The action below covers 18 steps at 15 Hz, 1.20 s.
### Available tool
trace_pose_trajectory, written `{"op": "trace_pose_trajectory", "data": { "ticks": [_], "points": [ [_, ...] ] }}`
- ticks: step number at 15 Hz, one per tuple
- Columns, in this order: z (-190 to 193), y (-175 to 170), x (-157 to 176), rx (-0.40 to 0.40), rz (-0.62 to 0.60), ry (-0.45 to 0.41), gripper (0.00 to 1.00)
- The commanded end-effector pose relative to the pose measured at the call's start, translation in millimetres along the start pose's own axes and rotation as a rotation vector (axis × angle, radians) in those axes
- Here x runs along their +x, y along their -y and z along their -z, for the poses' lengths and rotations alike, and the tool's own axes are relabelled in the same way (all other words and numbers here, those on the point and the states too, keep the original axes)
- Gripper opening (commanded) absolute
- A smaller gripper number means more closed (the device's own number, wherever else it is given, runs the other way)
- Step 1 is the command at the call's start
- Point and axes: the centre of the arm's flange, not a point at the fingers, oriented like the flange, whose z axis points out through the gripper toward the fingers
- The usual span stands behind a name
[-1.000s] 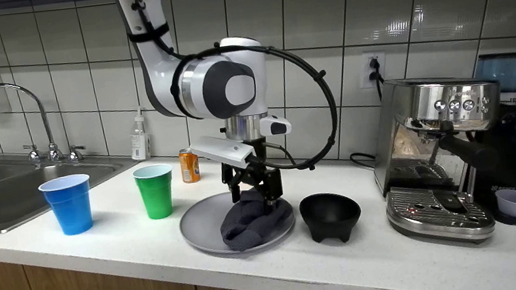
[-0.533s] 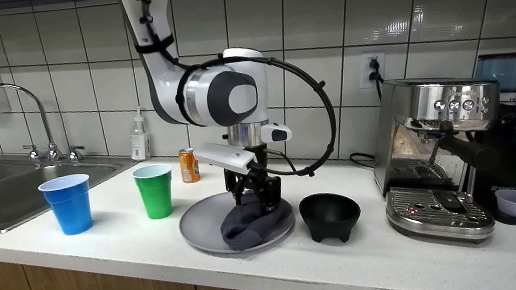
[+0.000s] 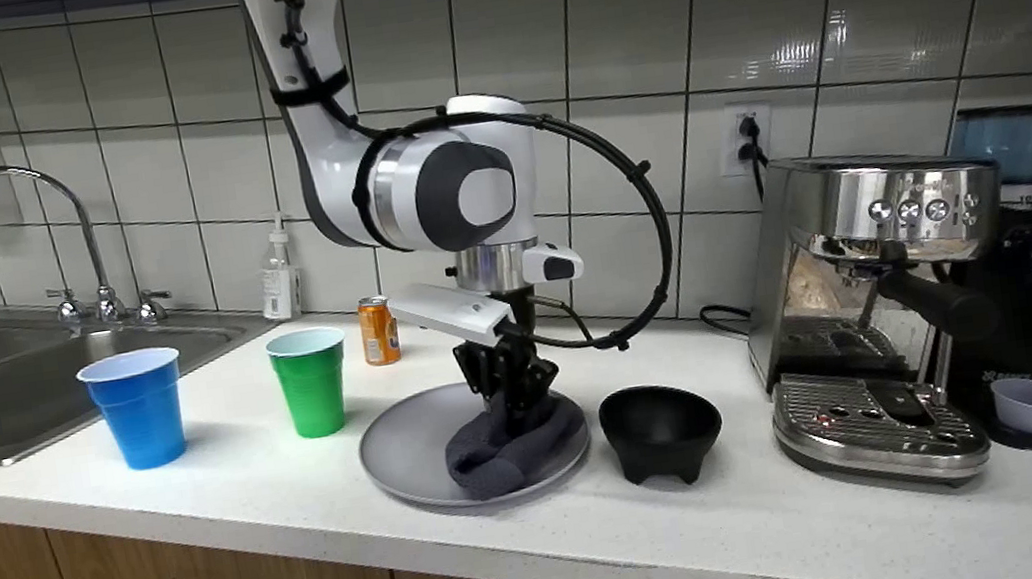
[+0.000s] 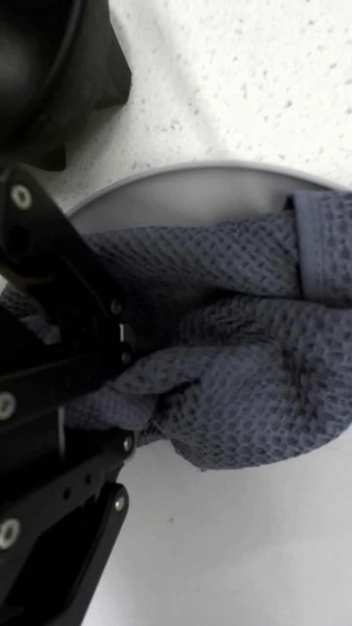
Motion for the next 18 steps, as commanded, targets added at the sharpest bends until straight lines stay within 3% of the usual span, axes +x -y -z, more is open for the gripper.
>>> {"op": "trace_pose_trajectory", "data": {
  "ticks": [1, 8, 18],
  "points": [
    [17.4, -0.7, -5.0, 0.007, 0.003, -0.019, 0.00],
    [51.4, -6.5, -1.9, 0.029, 0.003, -0.072, 0.03],
    [99.6, -11.9, 44.1, 0.057, 0.006, -0.168, 0.03]
  ]
}}
